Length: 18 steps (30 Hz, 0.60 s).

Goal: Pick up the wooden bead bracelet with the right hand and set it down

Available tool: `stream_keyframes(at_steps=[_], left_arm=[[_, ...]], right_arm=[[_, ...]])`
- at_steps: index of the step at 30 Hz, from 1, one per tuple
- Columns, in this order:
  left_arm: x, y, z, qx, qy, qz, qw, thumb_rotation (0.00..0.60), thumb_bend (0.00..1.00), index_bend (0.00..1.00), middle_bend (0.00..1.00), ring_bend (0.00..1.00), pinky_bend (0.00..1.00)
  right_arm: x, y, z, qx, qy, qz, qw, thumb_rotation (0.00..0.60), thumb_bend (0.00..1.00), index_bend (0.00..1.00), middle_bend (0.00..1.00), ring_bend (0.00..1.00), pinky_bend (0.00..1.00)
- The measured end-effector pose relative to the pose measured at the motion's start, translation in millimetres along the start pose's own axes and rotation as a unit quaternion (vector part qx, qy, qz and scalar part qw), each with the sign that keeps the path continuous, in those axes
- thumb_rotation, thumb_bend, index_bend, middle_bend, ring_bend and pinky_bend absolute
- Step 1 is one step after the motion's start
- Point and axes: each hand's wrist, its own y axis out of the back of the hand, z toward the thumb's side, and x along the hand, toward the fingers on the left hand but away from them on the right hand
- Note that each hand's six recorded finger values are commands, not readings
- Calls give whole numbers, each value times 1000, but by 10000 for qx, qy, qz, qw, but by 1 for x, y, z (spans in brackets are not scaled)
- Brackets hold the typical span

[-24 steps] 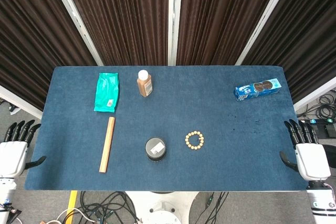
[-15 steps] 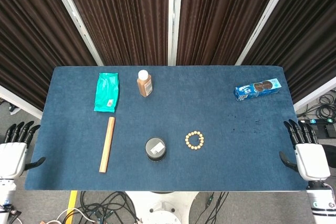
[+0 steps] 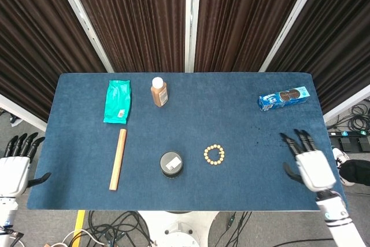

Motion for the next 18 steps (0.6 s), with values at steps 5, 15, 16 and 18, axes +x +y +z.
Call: stream_keyframes(at_steps=[5,15,16,18], left_arm=[[-2,-1,-2,5,44,-64,10000,600,0,152,83,13,16],[-3,-3,-5,9,136,-163,9998,600,0,152,83,13,16],[-3,-3,-6,7,142,-162,9998,600,0,152,83,13,16],[-5,-3,-7,2,170,-164,9997,600,0,152,83,13,16]], right_arm=[[-40,-34,29,74,594,678,9959,600,281,196,285,0,0],[-103,-114,93,635,1662,1450,9733,600,146,299,303,0,0],[-105,-118,96,712,1721,1450,9717,600,146,314,304,0,0],[-108,-127,100,881,1849,1423,9684,600,146,339,305,0,0]])
